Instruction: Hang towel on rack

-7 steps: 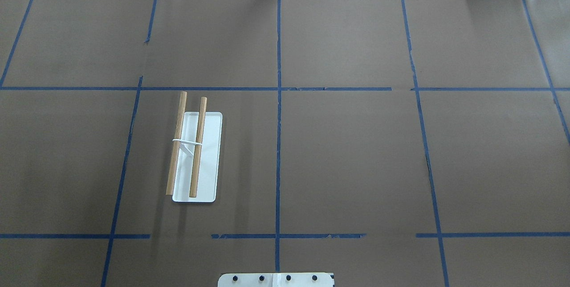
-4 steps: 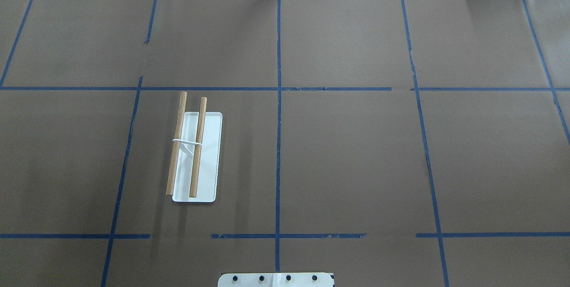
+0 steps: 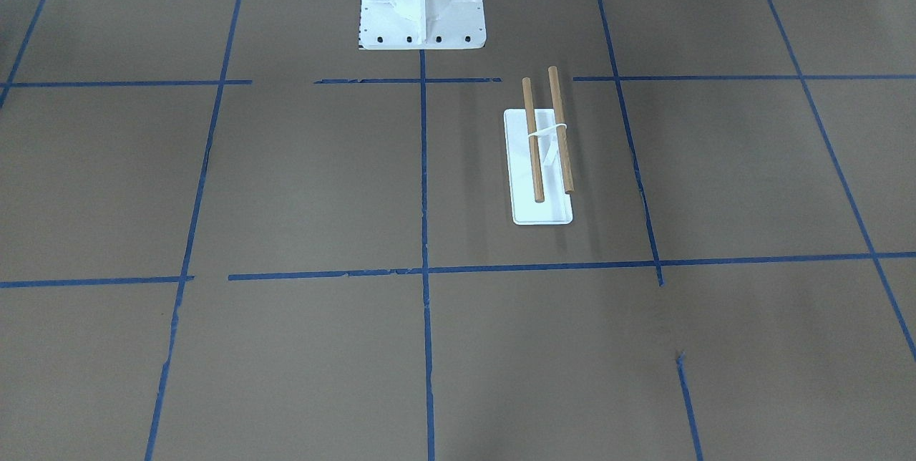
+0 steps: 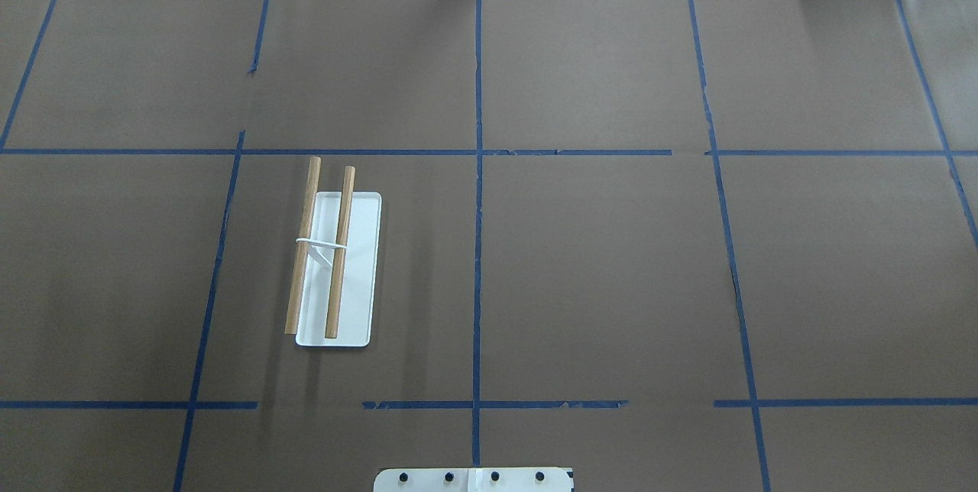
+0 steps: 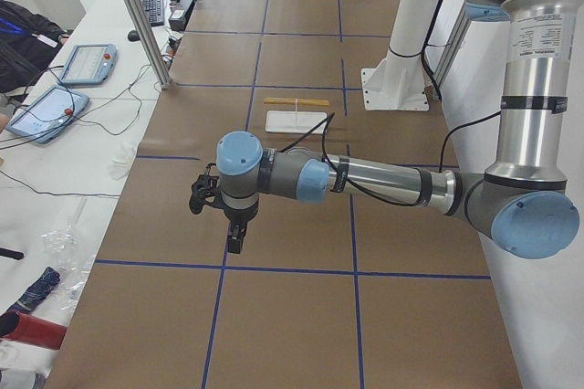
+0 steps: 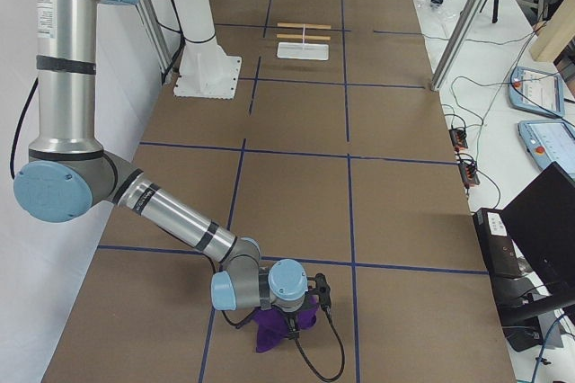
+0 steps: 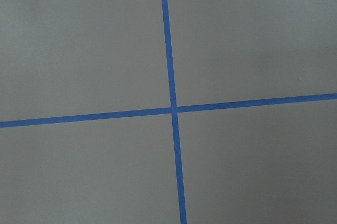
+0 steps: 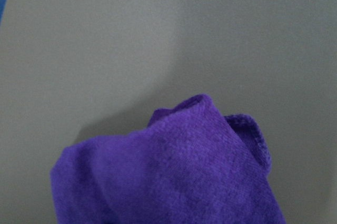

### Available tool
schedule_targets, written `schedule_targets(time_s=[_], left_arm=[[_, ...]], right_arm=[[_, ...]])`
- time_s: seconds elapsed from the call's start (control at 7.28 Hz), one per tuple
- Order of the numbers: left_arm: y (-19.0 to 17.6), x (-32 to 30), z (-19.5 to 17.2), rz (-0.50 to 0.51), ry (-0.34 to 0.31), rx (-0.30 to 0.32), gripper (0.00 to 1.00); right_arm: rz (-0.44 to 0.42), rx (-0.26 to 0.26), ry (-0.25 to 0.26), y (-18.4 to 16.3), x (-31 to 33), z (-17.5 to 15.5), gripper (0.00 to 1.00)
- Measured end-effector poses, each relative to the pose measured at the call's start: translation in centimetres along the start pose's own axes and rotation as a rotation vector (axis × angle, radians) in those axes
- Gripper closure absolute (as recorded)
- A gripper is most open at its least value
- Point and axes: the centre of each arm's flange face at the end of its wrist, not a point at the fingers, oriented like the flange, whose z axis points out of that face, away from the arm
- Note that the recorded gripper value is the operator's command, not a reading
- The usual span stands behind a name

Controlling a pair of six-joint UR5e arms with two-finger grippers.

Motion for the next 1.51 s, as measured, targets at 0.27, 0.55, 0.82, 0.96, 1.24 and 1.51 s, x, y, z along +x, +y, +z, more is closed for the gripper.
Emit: schedule_targets(time_s=[0.27, 0.55, 0.82, 0.96, 1.24, 1.51], left_arm=[[0.0, 0.1, -0.1, 0.002, 0.000, 0.002, 0.00], [0.0, 0.1, -0.2, 0.003, 0.000, 0.004, 0.00], [-0.1, 0.4, -0.4, 0.007, 0.000, 0.008, 0.00], [-0.1, 0.5, -0.6, 0.010, 0.001, 0.012, 0.00], [-0.2, 0.9, -1.0, 0.017, 0.001, 0.020, 0.00], [-0.3, 1.2, -1.3, 0.026, 0.001, 0.029, 0.00]], right_arm=[[-0.004, -0.005, 0.009, 0.0, 0.0, 0.2, 1.00], [-0.012, -0.002, 0.012, 0.0, -0.1, 0.1, 1.00], [-0.020, 0.006, 0.008, -0.1, -0.3, -0.1, 1.00], [-0.028, 0.016, 0.002, -0.6, -0.6, -0.4, 1.00], [-0.065, 0.071, -0.013, -2.9, -2.3, -2.7, 1.00], [-0.106, 0.172, -0.021, -6.2, -4.3, -7.4, 1.00]])
